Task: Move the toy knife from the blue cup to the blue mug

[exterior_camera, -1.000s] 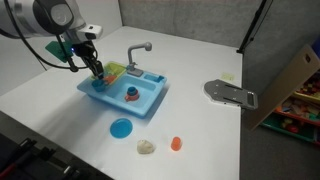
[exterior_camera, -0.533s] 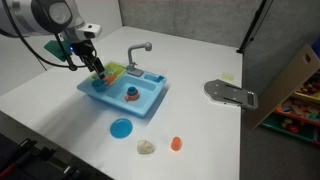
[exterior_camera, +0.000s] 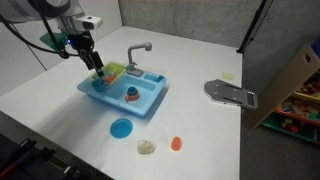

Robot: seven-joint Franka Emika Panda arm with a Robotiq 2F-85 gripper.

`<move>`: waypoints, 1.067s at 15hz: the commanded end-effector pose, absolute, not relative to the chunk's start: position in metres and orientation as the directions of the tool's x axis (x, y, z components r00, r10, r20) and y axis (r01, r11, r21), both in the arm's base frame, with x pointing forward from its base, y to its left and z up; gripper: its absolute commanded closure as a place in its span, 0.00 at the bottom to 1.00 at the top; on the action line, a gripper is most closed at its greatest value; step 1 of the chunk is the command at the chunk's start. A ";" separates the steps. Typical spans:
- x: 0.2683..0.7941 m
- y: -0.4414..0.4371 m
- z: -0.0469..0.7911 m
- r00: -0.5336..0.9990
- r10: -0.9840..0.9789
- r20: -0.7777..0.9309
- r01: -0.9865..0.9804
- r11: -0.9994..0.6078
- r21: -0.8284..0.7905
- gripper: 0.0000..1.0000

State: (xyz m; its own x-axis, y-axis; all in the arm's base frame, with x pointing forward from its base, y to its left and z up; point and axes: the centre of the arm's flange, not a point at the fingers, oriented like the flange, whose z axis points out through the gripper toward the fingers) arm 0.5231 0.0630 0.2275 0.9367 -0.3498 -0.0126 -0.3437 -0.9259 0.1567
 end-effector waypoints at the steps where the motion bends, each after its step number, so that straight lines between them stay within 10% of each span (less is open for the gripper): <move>1: 0.528 0.045 0.262 0.929 -0.368 -0.038 -0.357 -0.918 0.171 0.00; 16: 0.529 -0.010 0.420 0.952 -0.301 -0.057 -0.296 -0.952 0.083 0.00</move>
State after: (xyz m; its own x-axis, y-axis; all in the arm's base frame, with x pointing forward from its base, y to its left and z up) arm 0.5315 -0.0036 0.3832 0.9401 -0.3393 -0.0315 -0.3339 -0.9357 0.1139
